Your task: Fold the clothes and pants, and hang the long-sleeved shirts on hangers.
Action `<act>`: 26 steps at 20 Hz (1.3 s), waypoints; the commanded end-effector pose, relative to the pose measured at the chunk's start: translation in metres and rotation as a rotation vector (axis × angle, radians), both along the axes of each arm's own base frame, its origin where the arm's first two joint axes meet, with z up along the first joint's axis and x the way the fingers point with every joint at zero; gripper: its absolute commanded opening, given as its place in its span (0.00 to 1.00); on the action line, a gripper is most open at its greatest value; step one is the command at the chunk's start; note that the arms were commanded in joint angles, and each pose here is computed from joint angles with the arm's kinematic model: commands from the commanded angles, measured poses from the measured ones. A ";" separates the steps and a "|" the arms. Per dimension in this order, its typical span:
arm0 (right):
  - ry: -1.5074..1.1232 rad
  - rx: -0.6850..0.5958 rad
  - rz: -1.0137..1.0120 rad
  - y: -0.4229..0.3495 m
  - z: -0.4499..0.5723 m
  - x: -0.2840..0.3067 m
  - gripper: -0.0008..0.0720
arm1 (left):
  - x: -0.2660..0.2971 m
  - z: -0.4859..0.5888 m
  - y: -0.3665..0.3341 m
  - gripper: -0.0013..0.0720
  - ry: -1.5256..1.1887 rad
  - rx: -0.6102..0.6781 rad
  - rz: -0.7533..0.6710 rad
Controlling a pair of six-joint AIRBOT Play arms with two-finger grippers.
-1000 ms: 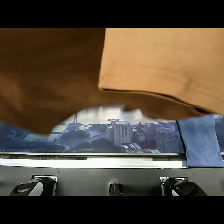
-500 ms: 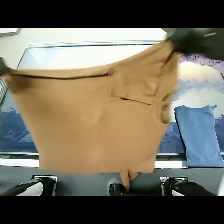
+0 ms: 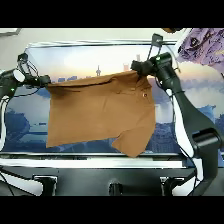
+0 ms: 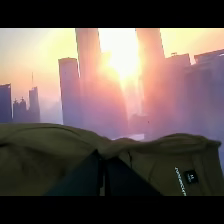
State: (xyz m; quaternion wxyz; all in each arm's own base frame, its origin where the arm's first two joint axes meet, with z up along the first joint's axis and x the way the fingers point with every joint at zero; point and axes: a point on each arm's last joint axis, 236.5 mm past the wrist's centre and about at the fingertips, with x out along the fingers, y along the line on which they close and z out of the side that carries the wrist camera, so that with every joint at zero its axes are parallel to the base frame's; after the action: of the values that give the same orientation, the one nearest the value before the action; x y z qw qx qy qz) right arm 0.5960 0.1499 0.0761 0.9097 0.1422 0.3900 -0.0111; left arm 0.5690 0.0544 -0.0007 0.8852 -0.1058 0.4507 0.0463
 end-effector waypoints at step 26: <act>0.443 -0.358 0.058 -0.056 -0.110 -0.062 0.05 | -0.123 -0.074 -0.004 0.04 0.556 -0.104 -0.014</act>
State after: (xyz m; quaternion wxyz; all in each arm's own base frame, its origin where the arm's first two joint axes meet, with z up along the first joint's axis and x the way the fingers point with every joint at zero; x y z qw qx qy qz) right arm 0.5398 0.0898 -0.0180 0.8255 -0.0390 0.5559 -0.0893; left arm 0.4547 0.0554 -0.0670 0.7337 -0.1312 0.6651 0.0459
